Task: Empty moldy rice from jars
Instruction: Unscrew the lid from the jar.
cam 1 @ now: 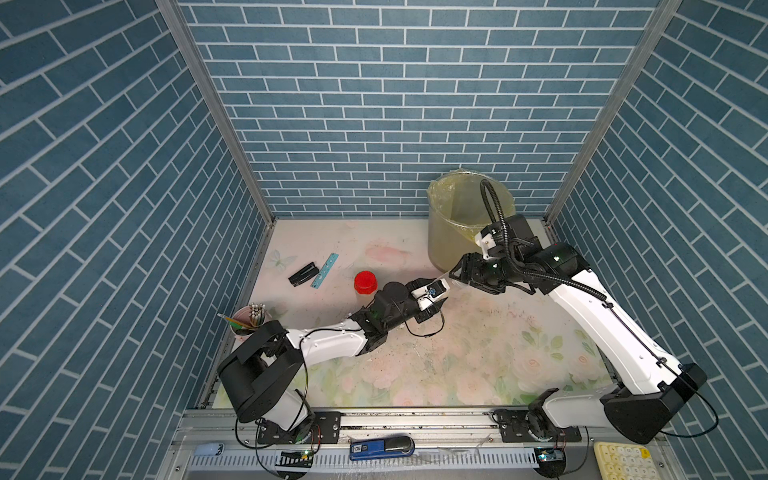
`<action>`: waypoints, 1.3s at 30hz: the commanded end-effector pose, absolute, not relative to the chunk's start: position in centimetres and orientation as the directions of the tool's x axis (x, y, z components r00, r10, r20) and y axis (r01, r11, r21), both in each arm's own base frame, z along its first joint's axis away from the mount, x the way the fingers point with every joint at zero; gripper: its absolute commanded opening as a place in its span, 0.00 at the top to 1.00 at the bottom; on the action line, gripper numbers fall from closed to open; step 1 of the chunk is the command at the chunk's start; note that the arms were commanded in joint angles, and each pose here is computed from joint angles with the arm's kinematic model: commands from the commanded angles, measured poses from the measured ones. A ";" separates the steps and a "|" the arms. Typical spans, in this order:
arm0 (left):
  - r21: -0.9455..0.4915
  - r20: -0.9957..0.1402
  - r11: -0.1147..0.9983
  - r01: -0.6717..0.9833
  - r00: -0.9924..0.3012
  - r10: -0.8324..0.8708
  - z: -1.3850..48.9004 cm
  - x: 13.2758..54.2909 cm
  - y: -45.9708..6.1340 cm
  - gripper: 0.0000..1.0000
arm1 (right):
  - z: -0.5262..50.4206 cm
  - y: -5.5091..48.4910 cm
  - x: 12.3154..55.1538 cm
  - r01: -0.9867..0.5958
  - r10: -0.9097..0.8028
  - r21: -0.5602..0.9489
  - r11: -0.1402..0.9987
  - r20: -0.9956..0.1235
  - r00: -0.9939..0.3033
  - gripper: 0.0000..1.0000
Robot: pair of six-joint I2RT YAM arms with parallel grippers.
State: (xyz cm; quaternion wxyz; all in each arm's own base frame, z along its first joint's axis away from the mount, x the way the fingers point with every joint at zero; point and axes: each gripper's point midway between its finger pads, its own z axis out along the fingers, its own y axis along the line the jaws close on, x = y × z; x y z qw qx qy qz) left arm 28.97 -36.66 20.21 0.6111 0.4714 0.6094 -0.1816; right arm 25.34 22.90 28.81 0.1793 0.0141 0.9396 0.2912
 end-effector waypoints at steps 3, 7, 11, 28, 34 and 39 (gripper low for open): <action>0.359 -0.919 0.495 0.791 0.206 0.337 20.5 29.3 -36.8 0.67 | 28.8 23.4 25.1 -0.109 0.094 0.554 0.826 -0.326 -0.941 0.44; 0.359 -0.919 0.501 0.788 0.206 0.335 20.5 29.2 -36.6 0.68 | 29.7 23.4 24.9 -0.181 0.041 0.540 0.822 -0.373 -0.927 0.66; 0.286 -0.951 0.481 0.829 0.185 0.246 21.6 28.5 -36.2 0.69 | 31.2 25.4 23.0 -0.524 -0.263 0.504 0.687 -0.500 -0.825 0.79; 0.090 -0.995 0.411 0.907 0.064 0.077 22.4 28.2 -36.2 0.75 | 34.6 25.3 20.6 -0.954 -0.597 0.170 0.245 -0.749 -0.287 0.90; 0.076 -0.993 0.398 0.914 0.031 0.118 20.9 28.1 -36.3 0.78 | 34.0 24.5 20.3 -0.975 -0.626 0.141 0.174 -0.748 -0.220 0.94; 0.079 -0.992 0.407 0.910 0.029 0.126 20.9 28.1 -36.2 0.79 | 33.0 24.1 20.5 -0.971 -0.642 0.166 0.170 -0.729 -0.237 0.92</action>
